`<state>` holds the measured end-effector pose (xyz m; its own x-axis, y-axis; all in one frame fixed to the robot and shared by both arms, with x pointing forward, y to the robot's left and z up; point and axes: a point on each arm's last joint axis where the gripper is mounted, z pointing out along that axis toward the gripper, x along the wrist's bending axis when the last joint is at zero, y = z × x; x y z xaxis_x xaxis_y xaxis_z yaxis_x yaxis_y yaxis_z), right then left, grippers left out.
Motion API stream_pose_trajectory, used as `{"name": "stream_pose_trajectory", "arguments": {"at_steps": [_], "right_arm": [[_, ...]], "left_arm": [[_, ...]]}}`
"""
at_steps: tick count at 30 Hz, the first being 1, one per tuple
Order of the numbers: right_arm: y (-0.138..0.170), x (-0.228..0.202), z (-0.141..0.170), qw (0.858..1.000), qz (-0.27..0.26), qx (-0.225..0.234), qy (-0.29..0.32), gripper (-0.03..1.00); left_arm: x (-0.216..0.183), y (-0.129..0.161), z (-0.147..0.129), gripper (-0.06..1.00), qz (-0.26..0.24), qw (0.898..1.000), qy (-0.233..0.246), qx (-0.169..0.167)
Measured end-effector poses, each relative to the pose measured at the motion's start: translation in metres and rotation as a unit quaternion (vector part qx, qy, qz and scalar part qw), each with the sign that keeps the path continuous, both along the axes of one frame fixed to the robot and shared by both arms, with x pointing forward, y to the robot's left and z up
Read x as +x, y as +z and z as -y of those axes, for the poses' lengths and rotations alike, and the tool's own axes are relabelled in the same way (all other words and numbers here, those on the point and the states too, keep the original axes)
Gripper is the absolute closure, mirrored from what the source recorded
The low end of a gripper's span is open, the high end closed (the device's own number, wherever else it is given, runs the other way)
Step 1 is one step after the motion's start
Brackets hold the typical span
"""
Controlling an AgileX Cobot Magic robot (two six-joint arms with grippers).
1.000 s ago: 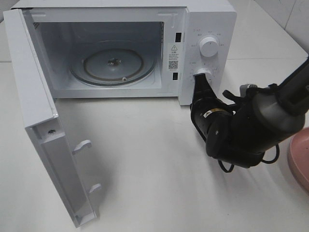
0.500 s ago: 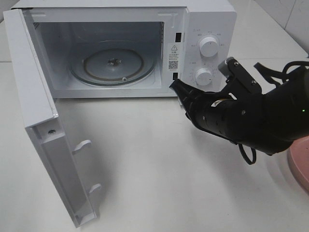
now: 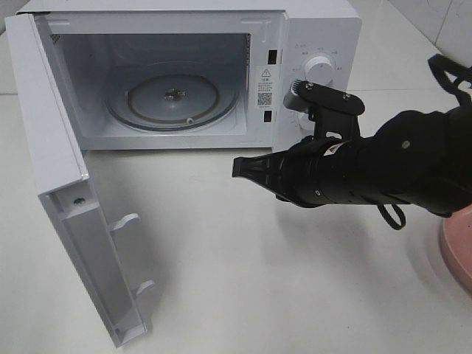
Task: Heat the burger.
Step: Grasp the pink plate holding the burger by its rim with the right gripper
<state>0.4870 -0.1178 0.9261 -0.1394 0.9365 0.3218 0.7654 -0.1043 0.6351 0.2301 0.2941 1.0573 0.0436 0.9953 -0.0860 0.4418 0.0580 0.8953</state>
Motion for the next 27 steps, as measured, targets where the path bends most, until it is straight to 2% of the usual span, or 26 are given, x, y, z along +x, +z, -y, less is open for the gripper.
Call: {"name": "stream_pose_trajectory", "arguments": {"at_steps": [4, 9, 16, 20, 27], "right_arm": [[0.008, -0.008, -0.002, 0.997, -0.004, -0.028, 0.071, 0.96], [0.013, -0.012, 0.007, 0.992, -0.028, -0.041, 0.119, 0.96], [0.016, -0.012, 0.028, 0.983, -0.068, -0.065, 0.157, 0.96], [0.021, -0.014, 0.050, 0.971, -0.096, -0.104, 0.193, 0.95], [0.026, -0.015, 0.075, 0.965, -0.127, -0.129, 0.191, 0.94]], "left_arm": [[0.000, 0.000, 0.000, -0.03, 0.000, 1.000, 0.000, 0.000], [0.000, 0.000, 0.000, -0.03, 0.000, 1.000, 0.000, 0.000], [0.000, 0.000, 0.000, -0.03, 0.000, 1.000, 0.000, 0.000], [0.000, 0.000, 0.000, -0.03, 0.000, 1.000, 0.000, 0.000], [0.000, 0.000, 0.000, -0.03, 0.000, 1.000, 0.000, 0.000]]}}
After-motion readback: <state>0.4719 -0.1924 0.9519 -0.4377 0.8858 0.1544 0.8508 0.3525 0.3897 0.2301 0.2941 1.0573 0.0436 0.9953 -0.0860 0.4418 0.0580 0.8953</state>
